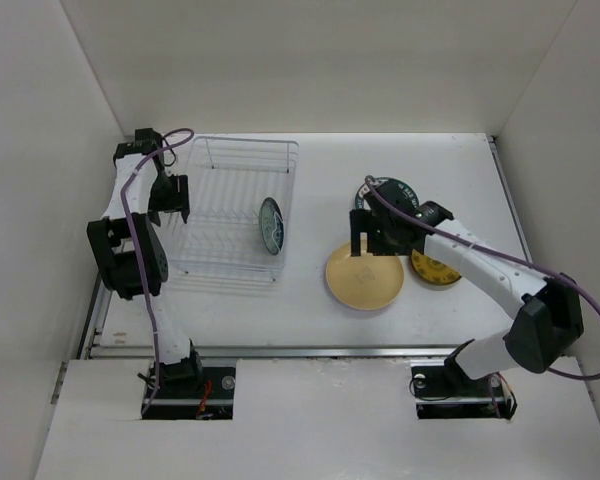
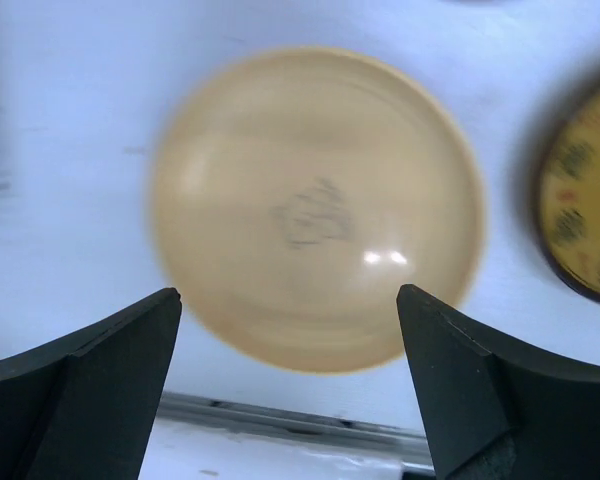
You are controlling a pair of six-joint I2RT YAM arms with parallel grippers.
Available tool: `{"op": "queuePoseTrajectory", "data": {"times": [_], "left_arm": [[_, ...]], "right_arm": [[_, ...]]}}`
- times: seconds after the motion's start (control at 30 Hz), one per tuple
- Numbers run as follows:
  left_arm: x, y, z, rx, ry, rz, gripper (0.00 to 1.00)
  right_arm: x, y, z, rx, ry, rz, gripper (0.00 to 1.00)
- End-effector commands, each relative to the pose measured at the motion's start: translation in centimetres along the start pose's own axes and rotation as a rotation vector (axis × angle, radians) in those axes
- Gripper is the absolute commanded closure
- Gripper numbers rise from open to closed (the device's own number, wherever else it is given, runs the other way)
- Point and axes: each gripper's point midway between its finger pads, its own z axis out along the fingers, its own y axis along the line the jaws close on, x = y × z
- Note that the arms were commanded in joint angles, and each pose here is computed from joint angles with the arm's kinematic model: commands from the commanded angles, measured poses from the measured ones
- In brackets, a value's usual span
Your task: Unload the plates from the dish rack
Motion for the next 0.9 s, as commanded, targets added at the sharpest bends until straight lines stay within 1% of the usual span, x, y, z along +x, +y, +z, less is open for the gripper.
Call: {"op": "queuePoseTrajectory", "data": {"times": [0.0,0.03,0.07,0.1,0.13,0.17,0.23,0.27,0.33,0.37,0.4,0.47,0.5,0.53,0.57,0.6,0.67,0.73,0.83,0.87], "left_arm": [[-1.1,0.1,-3.4,-0.034,-0.071,0.022,0.33],[-1.6,-0.3,-4.8,-0.041,-0.112,0.033,0.19],[-1.9,-0.6,-5.7,-0.046,-0.148,0.044,0.01],[-2.7,-0.3,-7.0,-0.061,-0.203,0.049,0.01],[-3.2,-0.8,-9.5,-0.067,-0.288,0.059,0.01],[-4.3,-1.5,-11.0,-0.07,-0.369,0.073,0.01],[-5.1,-2.6,-13.7,-0.067,-0.472,0.113,0.01],[-5.0,-4.5,-15.8,-0.043,-0.535,0.165,0.01],[-4.6,-8.0,-17.3,0.038,-0.57,0.272,0.01],[-4.1,-9.6,-17.4,0.061,-0.558,0.344,0.01],[-2.4,-12.3,-17.0,0.092,-0.501,0.419,0.01],[-1.6,-14.5,-16.8,0.12,-0.448,0.478,0.01],[-0.9,-16.2,-15.0,0.144,-0.373,0.507,0.01],[0.2,-16.8,-14.3,0.154,-0.306,0.518,0.01],[0.3,-17.4,-13.9,0.156,-0.286,0.533,0.01],[0.7,-18.1,-12.1,0.151,-0.229,0.553,0.01],[1.4,-18.6,-10.7,0.085,-0.182,0.598,0.01],[2.0,-19.5,-9.3,0.05,-0.139,0.638,0.01],[2.7,-20.7,-8.6,0.055,-0.125,0.684,0.01],[2.3,-20.6,-8.2,0.035,-0.128,0.683,0.01]], "right_arm": [[-6.1,7.9,-5.0,-0.268,-0.226,-0.079,0.06],[-6.6,8.5,-5.1,-0.286,-0.233,-0.079,0.06],[-6.8,9.0,-5.3,-0.307,-0.239,-0.068,0.04],[-7.7,9.7,-5.8,-0.339,-0.27,-0.064,0.04],[-8.0,9.9,-6.3,-0.351,-0.286,-0.051,0.04],[-8.0,9.9,-6.3,-0.351,-0.287,-0.051,0.04],[-8.4,9.3,-6.1,-0.314,-0.304,-0.023,0.04],[-8.6,9.1,-6.0,-0.302,-0.31,-0.01,0.03],[-8.6,8.2,-5.5,-0.263,-0.31,0.013,0.03],[-8.4,7.9,-5.1,-0.248,-0.305,0.027,0.03],[-8.6,7.8,-5.5,-0.247,-0.318,0.053,0.03],[-8.3,6.6,-5.1,-0.209,-0.316,0.081,0.03],[-8.4,6.7,-5.7,-0.22,-0.327,0.099,0.03],[-8.1,6.3,-5.5,-0.209,-0.327,0.1,0.03],[-7.7,6.1,-5.4,-0.206,-0.32,0.108,0.03],[-7.7,5.8,-5.8,-0.204,-0.332,0.111,0.03],[-7.5,5.2,-5.8,-0.199,-0.332,0.127,0.03],[-7.1,4.7,-6.0,-0.193,-0.34,0.13,0.03],[-6.3,4.0,-6.0,-0.18,-0.334,0.14,0.03],[-6.3,4.0,-6.0,-0.18,-0.334,0.14,0.03]]}}
